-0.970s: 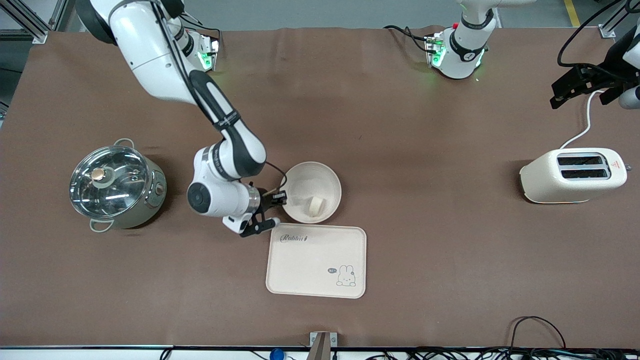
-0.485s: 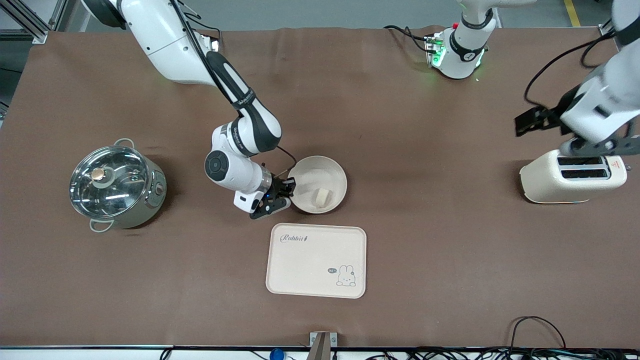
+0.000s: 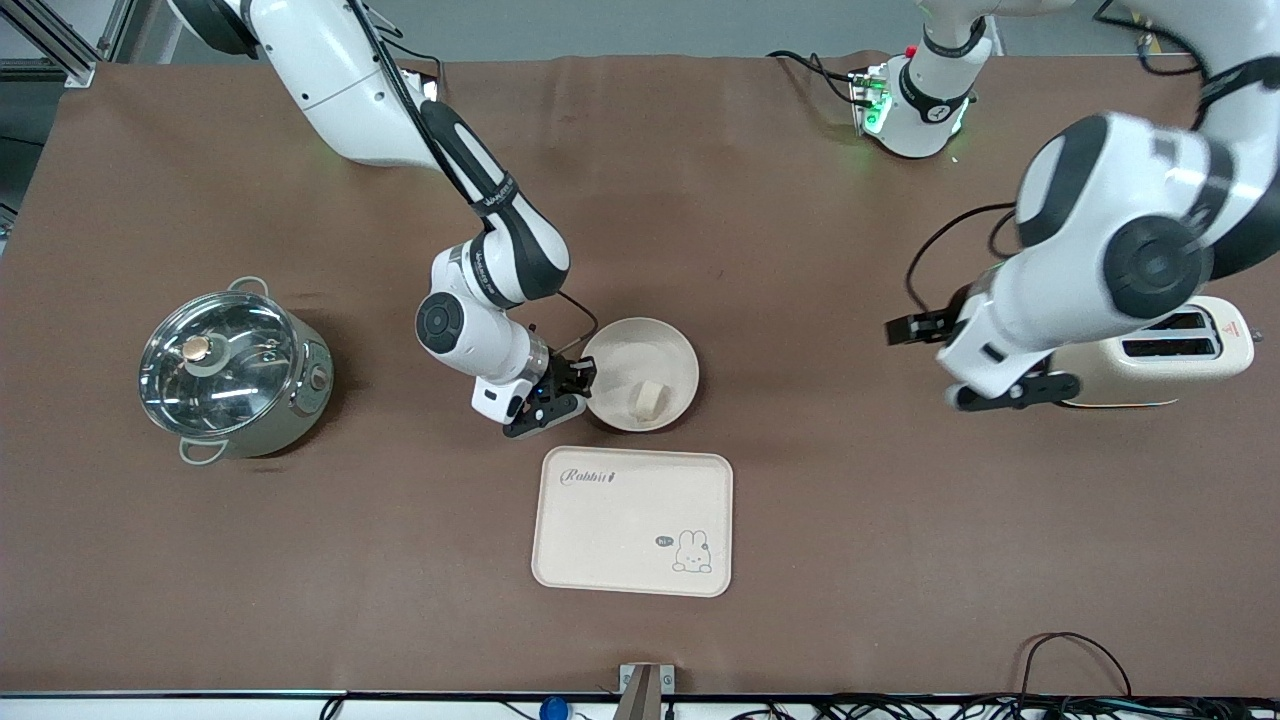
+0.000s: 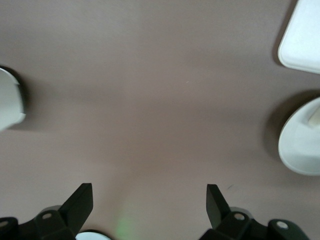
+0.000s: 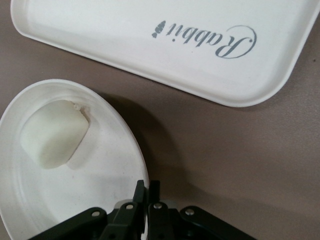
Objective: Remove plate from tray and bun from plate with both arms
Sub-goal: 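Open the right gripper on the plate while the left gripper reaches toward it, then grasp the bun with the left gripper while the right gripper withdraws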
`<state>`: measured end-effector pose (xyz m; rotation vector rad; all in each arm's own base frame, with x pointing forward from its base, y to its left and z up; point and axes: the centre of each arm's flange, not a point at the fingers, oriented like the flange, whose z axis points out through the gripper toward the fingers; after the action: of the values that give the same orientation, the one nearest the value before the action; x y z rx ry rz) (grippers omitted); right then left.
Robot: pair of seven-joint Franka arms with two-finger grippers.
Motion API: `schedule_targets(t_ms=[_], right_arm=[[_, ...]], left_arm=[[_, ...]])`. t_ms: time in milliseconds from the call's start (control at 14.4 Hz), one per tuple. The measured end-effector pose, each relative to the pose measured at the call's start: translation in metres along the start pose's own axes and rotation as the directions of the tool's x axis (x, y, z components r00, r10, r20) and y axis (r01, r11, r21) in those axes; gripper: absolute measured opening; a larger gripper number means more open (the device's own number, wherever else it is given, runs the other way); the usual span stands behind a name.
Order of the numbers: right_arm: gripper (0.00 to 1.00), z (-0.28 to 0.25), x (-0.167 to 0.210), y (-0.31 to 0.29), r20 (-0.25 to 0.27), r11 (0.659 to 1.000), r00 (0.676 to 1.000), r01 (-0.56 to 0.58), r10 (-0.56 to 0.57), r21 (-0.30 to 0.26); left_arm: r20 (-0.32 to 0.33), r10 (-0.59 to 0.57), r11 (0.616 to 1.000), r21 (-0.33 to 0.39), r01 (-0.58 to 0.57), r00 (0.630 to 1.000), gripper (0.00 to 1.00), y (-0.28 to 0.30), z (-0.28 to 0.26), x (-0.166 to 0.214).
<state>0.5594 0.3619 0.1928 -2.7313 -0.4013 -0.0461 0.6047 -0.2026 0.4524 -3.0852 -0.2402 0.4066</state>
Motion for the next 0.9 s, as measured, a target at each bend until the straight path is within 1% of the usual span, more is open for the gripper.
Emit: schedule_targets(t_ms=[69, 139, 208, 277, 485, 554, 624, 693, 832, 901], right_arm=[[0.04, 0.003, -0.001, 0.0, -0.001, 1.0, 1.0, 0.0, 0.0, -0.003], [0.08, 0.005, -0.003, 0.0, 0.001, 1.0, 1.0, 0.0, 0.0, -0.004], [0.16, 0.005, -0.003, 0.0, 0.002, 1.0, 1.0, 0.0, 0.0, -0.004], [0.28, 0.005, -0.003, 0.001, 0.002, 1.0, 1.0, -0.001, 0.001, -0.004], [0.57, 0.004, -0.002, 0.003, -0.001, 1.0, 1.0, -0.011, 0.011, -0.005], [0.68, 0.003, -0.001, 0.004, -0.003, 1.0, 1.0, -0.029, 0.029, -0.004], [0.68, 0.0, 0.001, 0.005, -0.001, 0.998, 0.998, -0.065, 0.065, -0.002], [0.71, -0.004, 0.003, 0.006, 0.003, 0.994, 0.994, -0.113, 0.113, 0.003], [0.85, -0.023, 0.014, 0.008, 0.018, 0.979, 0.979, -0.203, 0.202, 0.019], [0.87, -0.039, 0.022, 0.012, 0.028, 0.972, 0.972, -0.234, 0.233, 0.029]], left_arm=[[0.001, -0.035, 0.999, -0.002, 0.035, 0.999, 1.0, 0.018, 0.016, 0.003], [-0.001, -0.069, 0.998, -0.005, 0.069, 0.998, 1.0, 0.036, 0.031, 0.005], [-0.006, -0.102, 0.995, -0.012, 0.102, 0.995, 1.0, 0.054, 0.048, 0.008], [-0.013, -0.129, 0.991, -0.022, 0.129, 0.992, 1.0, 0.069, 0.063, 0.011], [-0.037, -0.194, 0.98, -0.062, 0.191, 0.98, 1.0, 0.104, 0.1, 0.018], [-0.041, -0.213, 0.975, -0.072, 0.21, 0.976, 1.0, 0.115, 0.11, 0.017], [-0.046, -0.232, 0.97, -0.082, 0.228, 0.972, 1.0, 0.128, 0.119, 0.013], [-0.051, -0.251, 0.965, -0.094, 0.245, 0.967, 1.0, 0.143, 0.129, 0.009], [-0.064, -0.272, 0.957, -0.122, 0.263, 0.96, 0.99, 0.172, 0.147, -0.002], [-0.073, -0.27, 0.956, -0.139, 0.259, 0.96, 0.99, 0.186, 0.155, -0.007]])
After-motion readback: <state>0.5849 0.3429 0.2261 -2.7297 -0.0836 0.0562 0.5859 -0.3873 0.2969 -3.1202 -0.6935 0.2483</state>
